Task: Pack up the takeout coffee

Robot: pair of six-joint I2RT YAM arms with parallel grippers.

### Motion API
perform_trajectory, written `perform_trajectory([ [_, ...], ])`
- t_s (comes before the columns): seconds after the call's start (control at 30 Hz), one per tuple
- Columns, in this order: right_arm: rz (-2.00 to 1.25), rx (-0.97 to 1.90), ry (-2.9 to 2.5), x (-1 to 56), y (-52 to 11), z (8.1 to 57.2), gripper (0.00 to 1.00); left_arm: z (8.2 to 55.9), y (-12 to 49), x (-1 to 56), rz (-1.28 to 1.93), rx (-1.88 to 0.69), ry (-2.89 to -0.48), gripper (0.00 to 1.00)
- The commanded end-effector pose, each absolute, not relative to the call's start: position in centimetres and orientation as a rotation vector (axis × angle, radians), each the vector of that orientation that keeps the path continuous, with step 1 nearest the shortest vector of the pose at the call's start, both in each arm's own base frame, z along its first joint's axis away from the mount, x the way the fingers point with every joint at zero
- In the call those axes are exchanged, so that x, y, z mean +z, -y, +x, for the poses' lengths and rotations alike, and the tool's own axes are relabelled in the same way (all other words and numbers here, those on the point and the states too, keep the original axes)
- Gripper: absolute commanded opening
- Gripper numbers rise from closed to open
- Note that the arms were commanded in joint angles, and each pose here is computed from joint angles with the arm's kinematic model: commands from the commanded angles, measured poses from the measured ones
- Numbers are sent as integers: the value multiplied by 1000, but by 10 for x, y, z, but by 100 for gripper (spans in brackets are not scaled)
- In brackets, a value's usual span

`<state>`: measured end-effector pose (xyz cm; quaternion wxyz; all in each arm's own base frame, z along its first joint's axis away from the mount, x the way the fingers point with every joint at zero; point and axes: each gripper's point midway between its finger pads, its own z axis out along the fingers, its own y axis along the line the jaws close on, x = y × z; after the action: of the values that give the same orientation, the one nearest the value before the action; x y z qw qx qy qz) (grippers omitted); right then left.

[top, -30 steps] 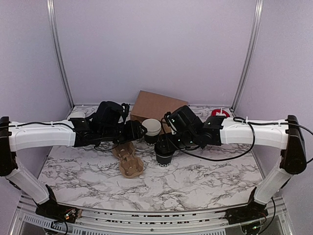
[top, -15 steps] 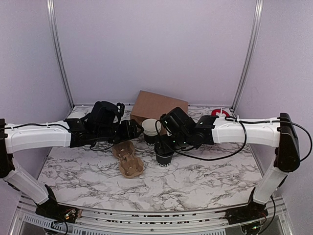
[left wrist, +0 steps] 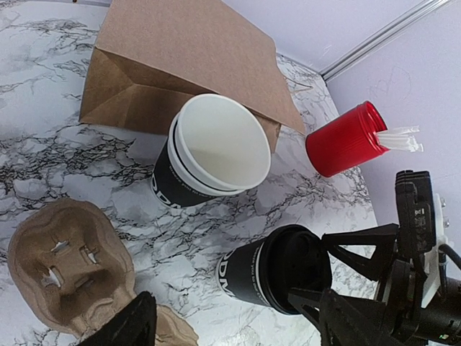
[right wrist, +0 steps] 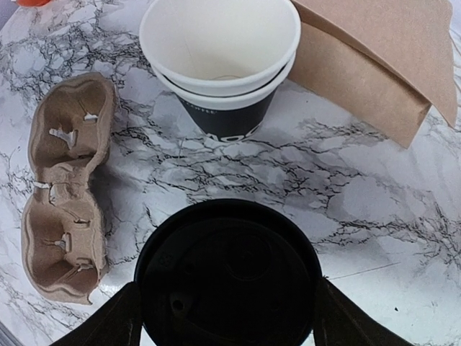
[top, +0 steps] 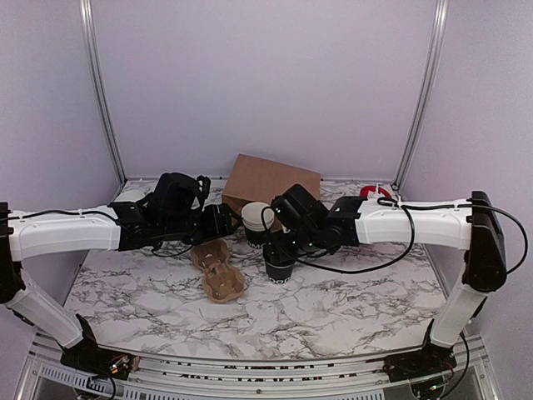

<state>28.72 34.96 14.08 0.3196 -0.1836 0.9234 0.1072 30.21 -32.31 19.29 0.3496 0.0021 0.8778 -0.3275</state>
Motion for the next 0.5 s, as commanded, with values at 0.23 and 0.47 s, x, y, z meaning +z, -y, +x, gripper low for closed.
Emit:
perform_trajectory([
  [0.23,-497,247,-2410,144,-359,290,77,301,321,199,15,-865,-2265,78],
  [0.47,-508,208,-2416,139,-358,290,73,300,322,196,17,-867,-2272,78],
])
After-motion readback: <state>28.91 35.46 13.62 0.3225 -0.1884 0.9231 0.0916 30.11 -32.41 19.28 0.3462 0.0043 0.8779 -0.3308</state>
